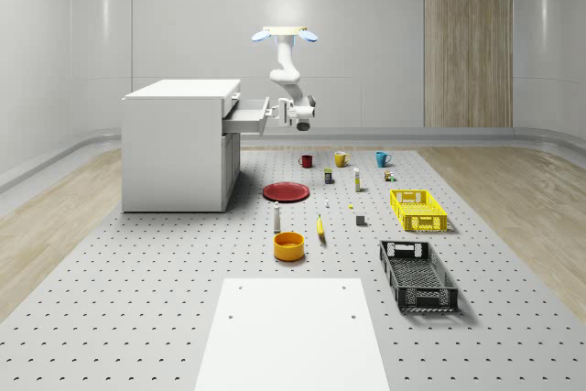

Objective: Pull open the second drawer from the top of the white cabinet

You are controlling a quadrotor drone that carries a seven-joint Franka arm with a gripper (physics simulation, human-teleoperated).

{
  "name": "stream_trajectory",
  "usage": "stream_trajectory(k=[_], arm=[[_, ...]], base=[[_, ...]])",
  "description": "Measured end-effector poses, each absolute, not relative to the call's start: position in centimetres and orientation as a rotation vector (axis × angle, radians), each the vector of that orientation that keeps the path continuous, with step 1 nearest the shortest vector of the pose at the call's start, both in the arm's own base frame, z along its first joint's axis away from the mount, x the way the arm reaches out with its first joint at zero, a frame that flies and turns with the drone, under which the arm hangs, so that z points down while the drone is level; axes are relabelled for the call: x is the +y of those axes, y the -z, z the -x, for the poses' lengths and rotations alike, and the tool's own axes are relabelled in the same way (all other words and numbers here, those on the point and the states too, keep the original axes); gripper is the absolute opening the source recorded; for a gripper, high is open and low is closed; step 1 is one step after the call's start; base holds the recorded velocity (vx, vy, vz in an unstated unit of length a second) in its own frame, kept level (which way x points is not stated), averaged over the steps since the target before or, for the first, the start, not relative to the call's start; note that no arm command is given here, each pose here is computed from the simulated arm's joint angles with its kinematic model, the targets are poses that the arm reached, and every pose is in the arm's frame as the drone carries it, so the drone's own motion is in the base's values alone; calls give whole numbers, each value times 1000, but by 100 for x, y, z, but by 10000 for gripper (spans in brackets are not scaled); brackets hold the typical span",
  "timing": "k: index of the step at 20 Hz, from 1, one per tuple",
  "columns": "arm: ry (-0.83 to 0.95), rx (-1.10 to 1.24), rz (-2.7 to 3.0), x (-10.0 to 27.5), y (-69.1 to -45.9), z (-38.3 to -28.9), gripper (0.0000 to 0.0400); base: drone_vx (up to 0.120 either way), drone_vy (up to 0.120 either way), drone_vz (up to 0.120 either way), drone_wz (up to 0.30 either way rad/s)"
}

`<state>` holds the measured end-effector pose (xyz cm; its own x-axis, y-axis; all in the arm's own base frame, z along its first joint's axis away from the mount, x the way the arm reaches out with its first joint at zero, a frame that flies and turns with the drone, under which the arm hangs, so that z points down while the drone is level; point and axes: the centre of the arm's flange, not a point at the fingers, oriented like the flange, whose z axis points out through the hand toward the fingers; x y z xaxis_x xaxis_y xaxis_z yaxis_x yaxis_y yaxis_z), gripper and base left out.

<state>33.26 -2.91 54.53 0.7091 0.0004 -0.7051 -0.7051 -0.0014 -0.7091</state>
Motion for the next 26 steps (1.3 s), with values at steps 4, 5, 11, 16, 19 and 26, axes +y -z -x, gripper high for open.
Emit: stream_trajectory(k=[4,5,11,16,19,26], arm=[[-613,611,1484,-294,-5453,-3326,287],[-613,611,1484,-295,-5453,-3326,290],[-613,611,1484,-296,-5453,-3326,298],[-613,611,1484,-296,-5453,-3326,299],[-613,611,1484,-296,-5453,-3326,300],[-613,611,1484,-296,-5452,-3326,300]], base=[[0,0,0,0],[0,0,0,0],[0,0,0,0],[0,0,0,0],[0,0,0,0],[0,0,0,0]])
